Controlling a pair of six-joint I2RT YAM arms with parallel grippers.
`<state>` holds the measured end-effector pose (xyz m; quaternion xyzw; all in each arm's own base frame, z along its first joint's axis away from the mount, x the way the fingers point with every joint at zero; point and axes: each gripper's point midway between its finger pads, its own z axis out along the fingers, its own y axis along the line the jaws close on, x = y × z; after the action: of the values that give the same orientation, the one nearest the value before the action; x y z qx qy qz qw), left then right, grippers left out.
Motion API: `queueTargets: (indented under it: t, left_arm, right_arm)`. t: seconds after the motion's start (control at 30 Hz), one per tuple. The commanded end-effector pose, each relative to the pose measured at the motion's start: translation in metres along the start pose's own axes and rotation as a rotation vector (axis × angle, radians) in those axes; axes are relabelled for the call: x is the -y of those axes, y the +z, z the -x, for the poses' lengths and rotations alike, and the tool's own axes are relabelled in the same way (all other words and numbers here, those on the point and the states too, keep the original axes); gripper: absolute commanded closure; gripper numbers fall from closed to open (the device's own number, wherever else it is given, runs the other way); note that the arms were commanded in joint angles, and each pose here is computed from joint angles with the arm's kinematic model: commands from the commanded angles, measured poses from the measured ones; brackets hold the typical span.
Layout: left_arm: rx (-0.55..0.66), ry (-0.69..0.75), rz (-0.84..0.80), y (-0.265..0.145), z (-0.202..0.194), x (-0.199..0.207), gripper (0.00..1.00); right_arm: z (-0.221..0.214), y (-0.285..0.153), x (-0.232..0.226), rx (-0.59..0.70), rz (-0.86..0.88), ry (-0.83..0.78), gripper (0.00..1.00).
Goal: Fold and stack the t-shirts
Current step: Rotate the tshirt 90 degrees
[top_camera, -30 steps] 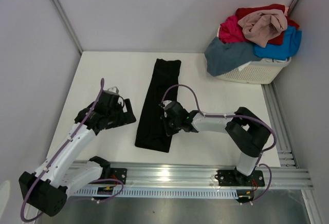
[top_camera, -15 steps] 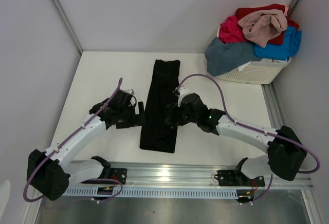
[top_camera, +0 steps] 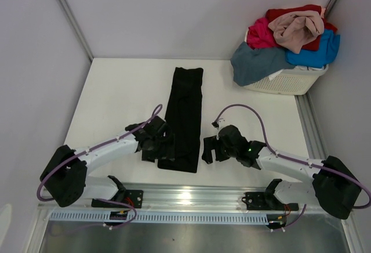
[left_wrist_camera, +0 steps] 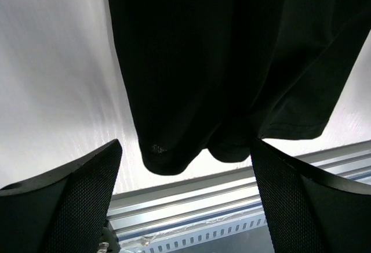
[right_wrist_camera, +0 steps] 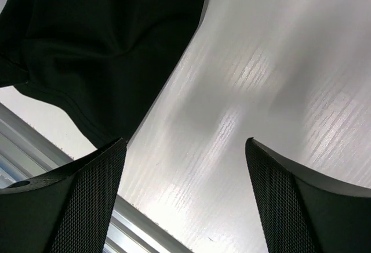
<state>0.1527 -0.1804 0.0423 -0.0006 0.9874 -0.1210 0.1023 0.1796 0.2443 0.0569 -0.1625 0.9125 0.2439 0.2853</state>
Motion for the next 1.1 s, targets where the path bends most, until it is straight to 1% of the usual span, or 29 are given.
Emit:
queueTargets:
  t: [0.0,0.13,0.33,0.43,0.53,0.6,0.63,0.73,0.77,0.8,0.87,0.93,1.0,1.03,1.07]
  left_arm:
    - [0.053,-0.024,-0.012,0.002,0.013,0.010,0.05]
    - [0.054,-0.027,-0.018,0.006,0.013,0.011,0.05]
    - [0.019,-0.006,-0.054,0.013,0.004,0.023,0.05]
    - [-0.028,0.017,-0.055,0.018,-0.008,0.025,0.05]
    - [-0.103,0.049,-0.069,0.022,-0.029,0.029,0.05]
    - [-0.147,0.062,-0.095,0.021,-0.041,0.032,0.05]
    - [-0.168,0.075,-0.093,0.021,-0.049,0.032,0.05]
    - [-0.213,0.127,-0.106,0.015,-0.065,0.032,0.06]
    - [-0.218,0.136,-0.115,0.013,-0.066,0.034,0.06]
    - [-0.226,0.147,-0.129,0.010,-0.069,0.037,0.07]
    - [-0.214,0.164,-0.147,0.002,-0.068,0.042,0.07]
    - [-0.167,0.162,-0.126,-0.004,-0.060,0.040,0.07]
    - [-0.090,0.167,-0.140,-0.023,-0.045,0.045,0.06]
    - [-0.038,0.169,-0.144,-0.031,-0.035,0.048,0.06]
    - [0.025,0.171,-0.186,-0.046,-0.026,0.054,0.05]
  right_arm:
    - [0.006,-0.001,-0.007,0.038,0.039,0.047,0.13]
    - [0.001,0.003,-0.012,0.038,0.076,0.094,0.17]
    - [-0.009,0.006,-0.012,0.020,0.092,0.135,0.27]
    - [-0.011,0.007,-0.011,0.017,0.088,0.137,0.29]
    - [-0.008,0.008,-0.009,0.021,0.075,0.138,0.34]
    - [-0.007,0.010,-0.009,0.024,0.071,0.139,0.41]
    - [-0.006,0.010,-0.007,0.028,0.060,0.143,0.47]
    - [-0.007,0.012,-0.003,0.027,0.044,0.149,0.59]
    - [-0.001,0.013,-0.006,0.052,0.056,0.152,0.65]
    - [0.002,0.014,-0.007,0.058,0.058,0.153,0.67]
    - [0.003,0.015,-0.009,0.058,0.062,0.151,0.68]
    - [0.007,0.015,-0.011,0.068,0.066,0.147,0.69]
    - [0.015,0.012,-0.014,0.100,0.076,0.144,0.69]
    - [0.021,0.008,-0.018,0.127,0.092,0.137,0.76]
    - [0.028,0.005,-0.021,0.159,0.108,0.131,0.81]
